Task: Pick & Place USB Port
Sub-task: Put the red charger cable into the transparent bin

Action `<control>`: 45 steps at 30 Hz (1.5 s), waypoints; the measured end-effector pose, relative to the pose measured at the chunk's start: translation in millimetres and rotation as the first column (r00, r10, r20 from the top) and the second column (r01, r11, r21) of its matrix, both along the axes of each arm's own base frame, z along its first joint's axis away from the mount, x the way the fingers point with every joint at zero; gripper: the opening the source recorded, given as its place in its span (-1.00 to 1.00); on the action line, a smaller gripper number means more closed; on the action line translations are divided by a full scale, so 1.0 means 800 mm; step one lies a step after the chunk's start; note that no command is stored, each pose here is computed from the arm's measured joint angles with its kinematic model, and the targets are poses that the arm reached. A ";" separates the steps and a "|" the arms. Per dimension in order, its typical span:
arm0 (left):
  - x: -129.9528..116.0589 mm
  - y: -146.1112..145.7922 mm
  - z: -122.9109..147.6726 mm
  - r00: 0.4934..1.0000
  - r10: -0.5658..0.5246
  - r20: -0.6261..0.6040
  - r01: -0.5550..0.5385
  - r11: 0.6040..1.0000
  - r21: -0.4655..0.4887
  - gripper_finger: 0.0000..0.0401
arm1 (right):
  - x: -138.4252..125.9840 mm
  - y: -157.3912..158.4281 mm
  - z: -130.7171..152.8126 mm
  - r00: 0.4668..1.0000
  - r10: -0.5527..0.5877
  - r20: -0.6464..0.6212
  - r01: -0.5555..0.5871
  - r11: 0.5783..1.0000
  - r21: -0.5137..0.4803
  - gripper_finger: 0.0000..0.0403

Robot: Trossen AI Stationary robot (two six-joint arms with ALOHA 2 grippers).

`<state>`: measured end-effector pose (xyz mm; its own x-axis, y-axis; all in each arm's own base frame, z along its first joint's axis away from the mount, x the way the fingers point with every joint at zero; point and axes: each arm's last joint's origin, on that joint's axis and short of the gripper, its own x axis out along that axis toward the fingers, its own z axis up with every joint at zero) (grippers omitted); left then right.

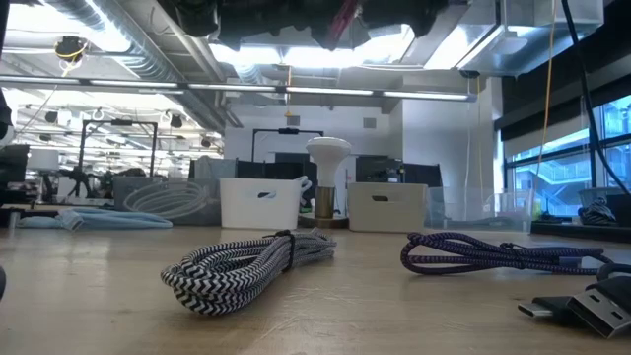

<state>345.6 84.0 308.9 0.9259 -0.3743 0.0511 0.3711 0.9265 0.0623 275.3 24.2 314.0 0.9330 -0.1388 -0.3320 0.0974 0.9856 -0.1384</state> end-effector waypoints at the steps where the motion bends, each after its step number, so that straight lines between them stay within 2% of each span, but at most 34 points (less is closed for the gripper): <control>1: 0.000 0.000 0.000 1.000 0.001 0.000 -0.001 1.000 0.000 -0.94 | 0.000 0.000 0.000 1.000 0.003 0.003 -0.003 1.000 0.001 -0.36; 8: 0.000 -0.001 0.000 1.000 -0.001 0.000 0.001 1.000 0.000 -0.94 | 0.003 -0.004 0.007 0.998 -0.007 0.060 0.007 1.000 -0.001 -0.14; 18: 0.000 -0.001 0.000 1.000 -0.005 -0.002 0.005 1.000 -0.001 -0.94 | 0.026 -0.012 -0.003 0.995 -0.004 0.098 0.005 1.000 -0.007 -0.16; 20: 0.000 -0.001 0.000 1.000 -0.006 -0.001 0.006 1.000 -0.001 -0.94 | 0.027 -0.013 -0.004 0.995 -0.017 0.100 0.018 1.000 -0.011 -0.22; 22: 0.000 -0.001 0.000 1.000 -0.006 -0.002 0.006 1.000 -0.002 -0.94 | 0.027 -0.013 -0.004 0.995 -0.024 0.100 0.026 1.000 -0.012 -0.36; 26: 0.000 -0.001 0.000 1.000 -0.007 -0.003 0.007 1.000 -0.004 -0.94 | 0.027 -0.013 -0.005 0.995 -0.024 0.098 0.026 1.000 -0.017 -0.86; 30: 0.000 -0.001 0.000 1.000 -0.005 -0.004 0.005 1.000 -0.008 -0.94 | 0.027 -0.013 -0.005 0.995 -0.025 0.095 0.026 1.000 -0.014 -0.87; 41: 0.001 -0.003 0.000 1.000 -0.001 -0.013 0.001 0.999 -0.032 -0.47 | 0.026 -0.014 -0.006 0.996 -0.036 0.085 0.038 0.999 -0.025 -0.87; 45: 0.000 -0.001 -0.005 0.998 0.013 -0.067 -0.016 0.999 -0.048 -0.29 | 0.012 -0.009 -0.007 0.990 -0.137 -0.011 0.135 0.985 -0.107 -0.87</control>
